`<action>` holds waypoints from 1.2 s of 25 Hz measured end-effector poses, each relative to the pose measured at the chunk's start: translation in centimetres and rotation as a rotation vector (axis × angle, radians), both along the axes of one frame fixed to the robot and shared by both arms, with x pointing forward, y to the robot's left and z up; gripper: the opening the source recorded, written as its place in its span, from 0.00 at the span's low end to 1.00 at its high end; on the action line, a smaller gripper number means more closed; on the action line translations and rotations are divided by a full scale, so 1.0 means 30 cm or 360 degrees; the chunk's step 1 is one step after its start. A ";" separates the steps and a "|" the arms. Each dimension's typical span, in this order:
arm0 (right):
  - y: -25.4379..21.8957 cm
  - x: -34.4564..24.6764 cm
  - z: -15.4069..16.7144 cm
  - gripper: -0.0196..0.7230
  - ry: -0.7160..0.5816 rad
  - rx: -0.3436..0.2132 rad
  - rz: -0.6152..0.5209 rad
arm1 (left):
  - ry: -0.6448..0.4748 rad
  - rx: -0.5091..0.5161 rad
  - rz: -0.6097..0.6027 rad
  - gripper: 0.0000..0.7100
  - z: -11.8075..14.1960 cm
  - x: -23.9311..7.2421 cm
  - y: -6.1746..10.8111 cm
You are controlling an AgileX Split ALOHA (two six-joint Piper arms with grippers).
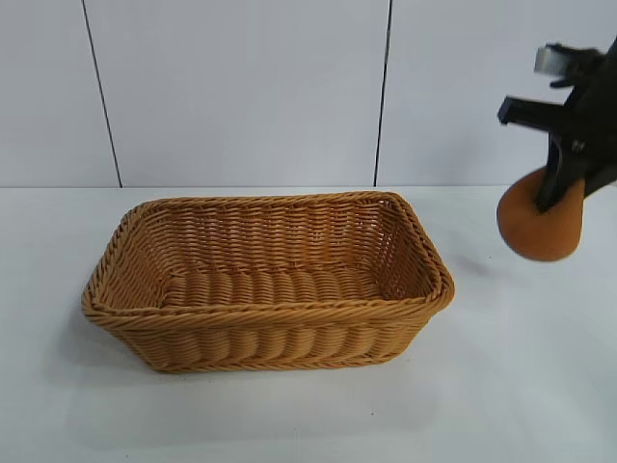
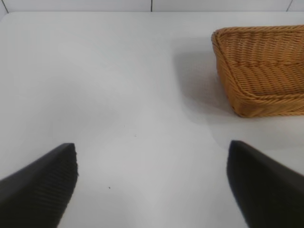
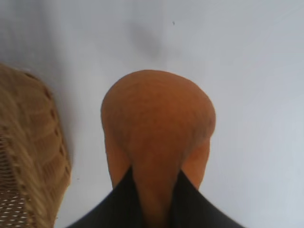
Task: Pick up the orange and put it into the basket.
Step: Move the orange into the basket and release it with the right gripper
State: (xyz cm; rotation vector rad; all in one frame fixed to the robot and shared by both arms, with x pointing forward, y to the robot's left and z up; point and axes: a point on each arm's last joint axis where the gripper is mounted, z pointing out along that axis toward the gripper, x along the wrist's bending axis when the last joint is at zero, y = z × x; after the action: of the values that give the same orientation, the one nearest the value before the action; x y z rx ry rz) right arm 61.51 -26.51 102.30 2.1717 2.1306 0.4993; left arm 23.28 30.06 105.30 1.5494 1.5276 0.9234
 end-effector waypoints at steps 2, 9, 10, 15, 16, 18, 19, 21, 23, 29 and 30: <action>0.001 0.004 0.077 0.07 -0.0076 0.0006 0.0010 | 0.0000 0.0000 0.0000 0.86 0.000 0.000 0.000; 0.067 0.003 0.145 0.07 -0.0116 -0.0005 0.0115 | 0.0000 0.0000 0.0000 0.86 0.000 0.000 0.000; 0.092 -0.001 0.145 0.07 -0.0117 -0.0006 0.0147 | 0.0000 0.0000 0.0000 0.86 0.000 0.000 0.000; 0.297 -0.046 0.149 0.07 -0.0154 0.0016 0.0393 | 0.0000 0.0000 0.0000 0.86 0.000 0.000 0.000; 0.345 -0.060 0.150 0.07 -0.0169 0.0026 0.0448 | 0.0000 0.0000 0.0000 0.86 0.000 0.000 0.000; 0.430 -0.089 0.152 0.07 -0.0198 0.0046 0.0532 | 0.0000 0.0000 0.0000 0.86 0.000 0.000 0.000; 0.473 -0.107 0.152 0.07 -0.0211 0.0054 0.0587 | 0.0000 0.0000 0.0000 0.86 0.000 0.000 0.000; 0.546 -0.139 0.156 0.07 -0.0237 0.0085 0.0645 | 0.0000 0.0000 0.0000 0.86 0.000 0.000 0.000; 0.609 -0.167 0.160 0.07 -0.0279 0.0119 0.0696 | 0.0000 0.0000 0.0000 0.86 0.000 0.000 0.000; 0.704 -0.182 0.125 0.07 -0.0336 0.0169 0.0734 | 0.0000 0.0000 0.0000 0.86 0.000 0.000 0.000; 0.715 -0.176 0.103 0.07 -0.0320 0.0172 0.0733 | 0.0000 0.0000 0.0000 0.86 0.000 0.000 0.000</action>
State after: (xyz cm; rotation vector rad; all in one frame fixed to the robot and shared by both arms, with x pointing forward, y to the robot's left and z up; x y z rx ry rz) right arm 56.22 -5.05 105.40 1.5769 2.5304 0.8362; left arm 23.28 30.06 105.30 1.5494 1.5276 0.9234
